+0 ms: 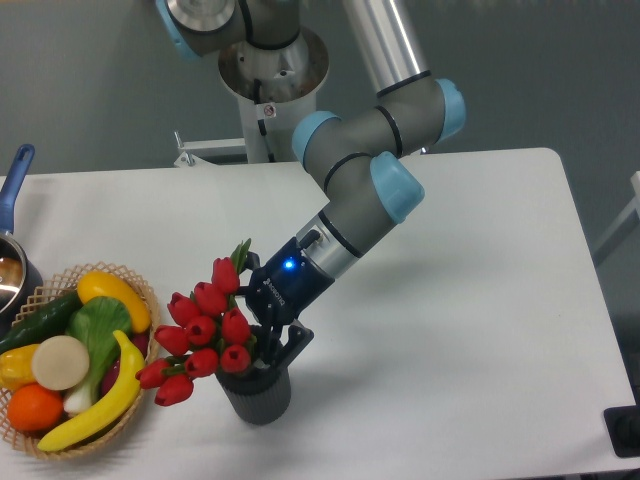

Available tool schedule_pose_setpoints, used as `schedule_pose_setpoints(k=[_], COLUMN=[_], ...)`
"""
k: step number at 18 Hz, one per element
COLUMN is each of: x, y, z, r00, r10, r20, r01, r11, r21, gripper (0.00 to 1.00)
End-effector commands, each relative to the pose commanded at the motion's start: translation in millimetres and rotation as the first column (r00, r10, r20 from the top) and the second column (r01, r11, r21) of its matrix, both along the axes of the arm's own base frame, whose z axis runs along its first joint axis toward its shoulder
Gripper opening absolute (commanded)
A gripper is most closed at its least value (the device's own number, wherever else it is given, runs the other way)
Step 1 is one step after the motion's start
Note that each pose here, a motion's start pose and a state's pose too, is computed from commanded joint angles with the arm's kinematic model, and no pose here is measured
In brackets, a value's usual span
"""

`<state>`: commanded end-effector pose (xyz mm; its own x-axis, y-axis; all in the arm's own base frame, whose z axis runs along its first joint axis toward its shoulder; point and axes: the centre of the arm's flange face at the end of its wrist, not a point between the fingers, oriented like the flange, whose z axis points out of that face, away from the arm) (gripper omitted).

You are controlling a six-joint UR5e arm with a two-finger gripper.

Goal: Pick up the flowers from the vase
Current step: 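Close the gripper around the tulip stems just above the vase rim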

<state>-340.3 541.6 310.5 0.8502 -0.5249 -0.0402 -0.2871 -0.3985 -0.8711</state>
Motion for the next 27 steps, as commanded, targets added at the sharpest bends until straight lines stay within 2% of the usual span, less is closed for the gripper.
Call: schedule_pose_setpoints(k=[6, 8, 10, 14, 27], x=[0, -2, -4, -4, -17], y=[-1, -2, -4, -4, -16], z=[0, 0, 3, 2, 20], r00=[1.0, 1.0, 1.0, 1.0, 0.998], r10=[0.002, 0.006, 0.012, 0.014, 0.059], r20=[0.001, 0.002, 0.001, 0.004, 0.021], r01=[-0.002, -0.006, -0.012, -0.014, -0.059], r11=[1.0, 1.0, 1.0, 1.0, 0.998], r21=[-0.001, -0.001, 0.0, -0.002, 0.01], gripper=[0.54, 0.48, 0.48, 0.4, 0.4])
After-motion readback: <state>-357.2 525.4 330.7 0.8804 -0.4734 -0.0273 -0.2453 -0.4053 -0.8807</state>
